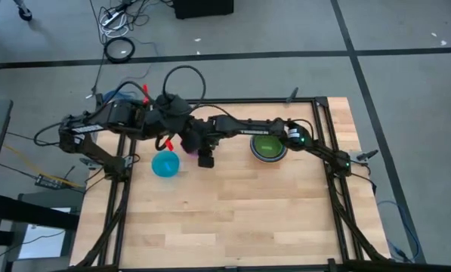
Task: Nest bowls inside each other
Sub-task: Stack the purple bowl on the top green bowl
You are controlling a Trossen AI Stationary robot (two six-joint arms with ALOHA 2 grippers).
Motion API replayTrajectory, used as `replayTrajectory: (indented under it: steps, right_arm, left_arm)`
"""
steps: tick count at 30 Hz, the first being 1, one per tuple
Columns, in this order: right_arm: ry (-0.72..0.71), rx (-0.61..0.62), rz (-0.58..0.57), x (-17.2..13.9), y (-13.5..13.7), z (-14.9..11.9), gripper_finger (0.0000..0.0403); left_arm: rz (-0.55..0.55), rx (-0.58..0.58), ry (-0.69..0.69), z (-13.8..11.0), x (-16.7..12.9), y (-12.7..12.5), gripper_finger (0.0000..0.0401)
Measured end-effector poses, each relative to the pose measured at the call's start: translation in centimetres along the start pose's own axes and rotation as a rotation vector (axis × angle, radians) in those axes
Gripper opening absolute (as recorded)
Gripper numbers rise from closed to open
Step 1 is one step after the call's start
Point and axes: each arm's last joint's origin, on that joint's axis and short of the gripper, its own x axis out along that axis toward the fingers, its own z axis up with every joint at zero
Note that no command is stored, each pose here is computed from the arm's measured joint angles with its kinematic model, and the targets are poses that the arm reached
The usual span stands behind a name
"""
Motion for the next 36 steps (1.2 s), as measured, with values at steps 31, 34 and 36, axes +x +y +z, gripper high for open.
replayTrajectory:
  steps: [31,34,36]
  right_arm:
    - [-0.103,-0.154,-0.119,1.5,-0.2,0.6,0.0206]
    - [-0.072,-0.137,-0.120,2.6,-0.6,-0.4,0.0205]
    - [-0.064,-0.128,-0.118,3.4,-0.7,-0.9,0.0205]
  left_arm:
    - [0.010,0.019,0.011,-0.4,-0.3,-0.1,0.0081]
    - [0.011,0.013,0.012,-0.4,-0.3,-0.1,0.0081]
    - [0.011,0.013,0.012,-0.4,-0.3,-0.1,0.0081]
